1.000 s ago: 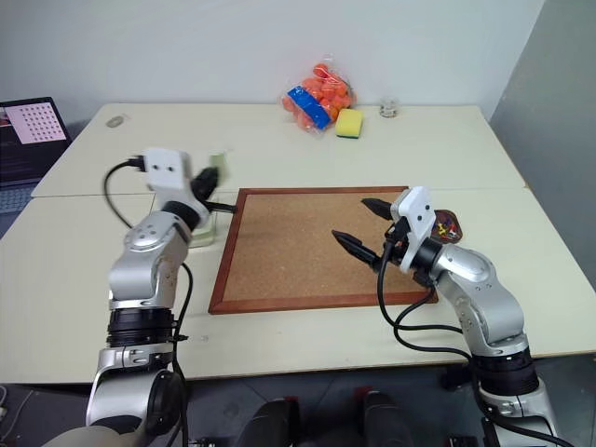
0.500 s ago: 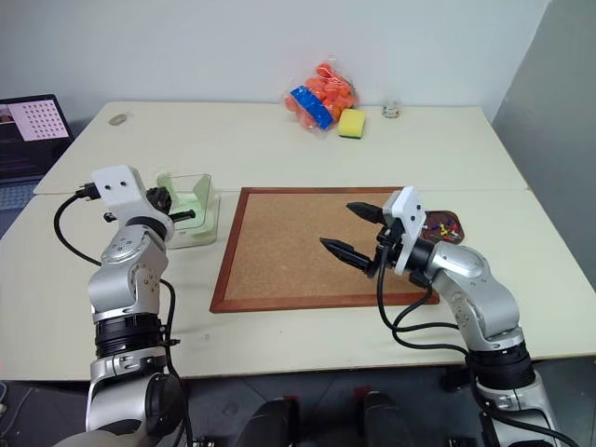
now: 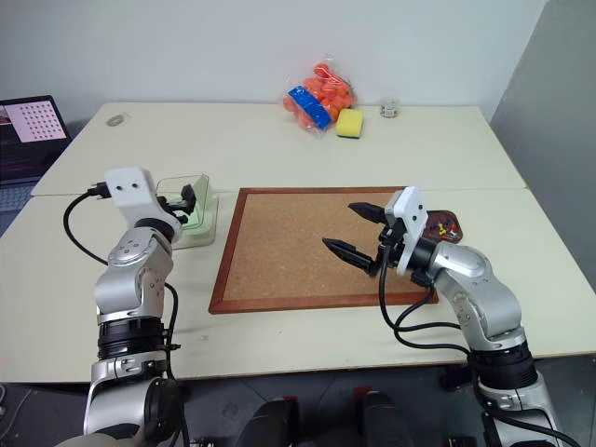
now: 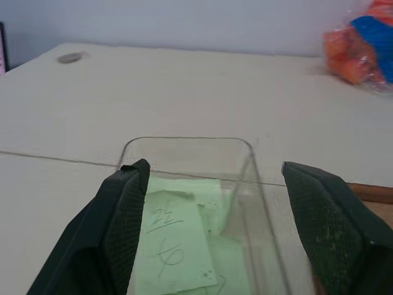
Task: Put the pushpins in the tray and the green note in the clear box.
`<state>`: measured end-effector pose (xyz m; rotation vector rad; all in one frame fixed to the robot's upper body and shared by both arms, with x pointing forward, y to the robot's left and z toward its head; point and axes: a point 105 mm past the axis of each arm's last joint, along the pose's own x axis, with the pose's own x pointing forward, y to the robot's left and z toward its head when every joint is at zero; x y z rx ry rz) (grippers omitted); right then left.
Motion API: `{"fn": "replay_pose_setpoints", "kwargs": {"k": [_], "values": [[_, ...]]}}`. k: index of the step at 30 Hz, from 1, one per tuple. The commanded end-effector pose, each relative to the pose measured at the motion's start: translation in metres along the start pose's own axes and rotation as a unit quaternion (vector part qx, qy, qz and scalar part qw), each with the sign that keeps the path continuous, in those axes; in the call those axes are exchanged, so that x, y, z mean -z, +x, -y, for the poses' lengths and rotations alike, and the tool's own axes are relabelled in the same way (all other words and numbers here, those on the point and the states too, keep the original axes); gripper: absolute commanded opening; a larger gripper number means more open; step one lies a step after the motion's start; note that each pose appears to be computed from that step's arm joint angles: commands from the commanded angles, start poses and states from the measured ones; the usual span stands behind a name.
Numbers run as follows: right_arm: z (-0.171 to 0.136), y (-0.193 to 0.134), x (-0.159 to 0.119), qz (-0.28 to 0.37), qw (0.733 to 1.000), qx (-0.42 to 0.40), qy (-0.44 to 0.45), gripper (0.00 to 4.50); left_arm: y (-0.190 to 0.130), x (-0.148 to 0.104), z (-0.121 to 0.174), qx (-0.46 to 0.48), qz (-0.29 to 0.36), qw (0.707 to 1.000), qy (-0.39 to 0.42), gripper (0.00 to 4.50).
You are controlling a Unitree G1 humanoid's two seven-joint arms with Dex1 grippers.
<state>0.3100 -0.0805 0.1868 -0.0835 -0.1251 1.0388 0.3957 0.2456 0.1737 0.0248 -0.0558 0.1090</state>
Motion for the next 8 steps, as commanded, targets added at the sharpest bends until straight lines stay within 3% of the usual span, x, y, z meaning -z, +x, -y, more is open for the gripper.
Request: {"fn": "replay_pose_setpoints", "kwargs": {"k": [1, 3, 8], "values": [[0.014, -0.01, -0.01, 0.016, 0.997, 0.07, -0.023, 4.5, -0.021, -0.029, 0.043, 0.122, 0.069, 0.989, 0.044, 3.53], [0.024, -0.013, -0.003, 0.004, 0.992, 0.122, -0.021, 4.5, -0.035, -0.021, 0.058, 0.167, 0.066, 0.982, 0.058, 3.53], [0.033, -0.025, 0.032, -0.051, 0.97, 0.237, -0.004, 4.5, -0.062, 0.011, 0.067, 0.189, 0.022, 0.982, -0.01, 3.53]]}}
